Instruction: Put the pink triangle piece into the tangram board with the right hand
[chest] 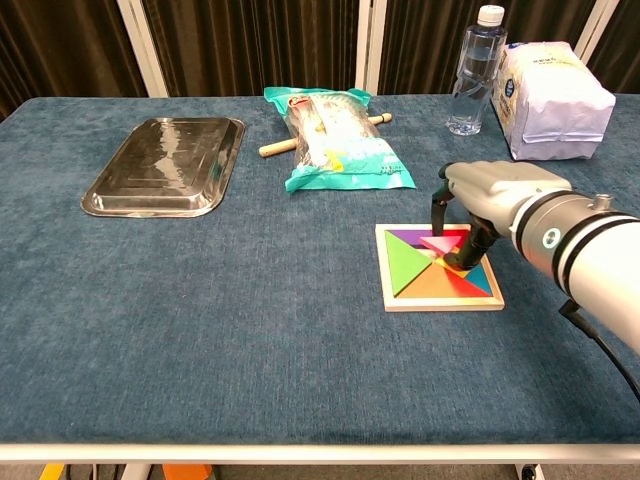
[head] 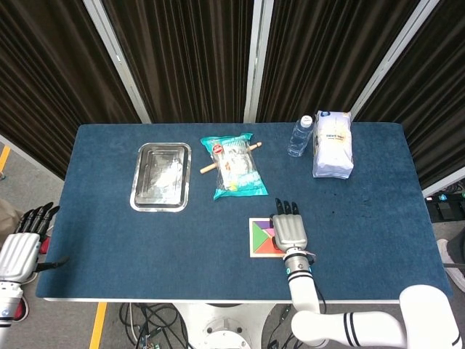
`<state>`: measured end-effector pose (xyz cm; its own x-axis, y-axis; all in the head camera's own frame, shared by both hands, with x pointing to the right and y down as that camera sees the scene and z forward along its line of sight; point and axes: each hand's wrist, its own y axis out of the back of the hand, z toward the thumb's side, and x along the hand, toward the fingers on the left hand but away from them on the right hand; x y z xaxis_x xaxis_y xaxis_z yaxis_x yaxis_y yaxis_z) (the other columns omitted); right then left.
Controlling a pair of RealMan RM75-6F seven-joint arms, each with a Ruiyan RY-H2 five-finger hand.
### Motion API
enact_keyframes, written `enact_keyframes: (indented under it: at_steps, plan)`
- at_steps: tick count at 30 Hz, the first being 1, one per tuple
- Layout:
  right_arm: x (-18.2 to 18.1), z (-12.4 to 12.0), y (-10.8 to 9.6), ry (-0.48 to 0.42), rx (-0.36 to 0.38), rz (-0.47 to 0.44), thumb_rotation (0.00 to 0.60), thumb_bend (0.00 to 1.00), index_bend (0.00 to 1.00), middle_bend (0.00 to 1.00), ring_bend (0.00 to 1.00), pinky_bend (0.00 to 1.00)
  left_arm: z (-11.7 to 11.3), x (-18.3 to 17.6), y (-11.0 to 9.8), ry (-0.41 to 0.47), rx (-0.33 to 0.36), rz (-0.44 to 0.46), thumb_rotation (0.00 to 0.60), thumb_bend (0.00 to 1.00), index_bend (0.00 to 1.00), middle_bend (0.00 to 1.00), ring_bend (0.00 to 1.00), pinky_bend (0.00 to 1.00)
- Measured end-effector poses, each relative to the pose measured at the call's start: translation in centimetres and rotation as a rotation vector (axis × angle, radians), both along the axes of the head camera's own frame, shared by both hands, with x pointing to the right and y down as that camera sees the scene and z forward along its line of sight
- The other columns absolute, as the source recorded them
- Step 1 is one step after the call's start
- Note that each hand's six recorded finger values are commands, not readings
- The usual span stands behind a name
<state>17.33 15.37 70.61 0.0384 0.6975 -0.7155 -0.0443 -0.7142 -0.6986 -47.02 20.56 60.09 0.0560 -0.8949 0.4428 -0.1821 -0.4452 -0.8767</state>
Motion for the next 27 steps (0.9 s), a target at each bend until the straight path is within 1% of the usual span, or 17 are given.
enact_keyframes:
  at_steps: [15, 27]
  plan:
    - [-0.37, 0.04, -0.01, 0.005, 0.013, -0.003, 0.600, 0.32, 0.55, 0.00, 0.00, 0.00, 0.01, -0.16, 0.05, -0.001, 0.000, 0.000, 0.600, 0.00, 0.00, 0.00, 0.00, 0.00]
    - [-0.39, 0.44, 0.15, 0.017, 0.004, -0.005, 0.600, 0.31, 0.55, 0.00, 0.00, 0.00, -0.12, -0.36, 0.14, -0.002, 0.001, -0.002, 0.600, 0.00, 0.00, 0.00, 0.00, 0.00]
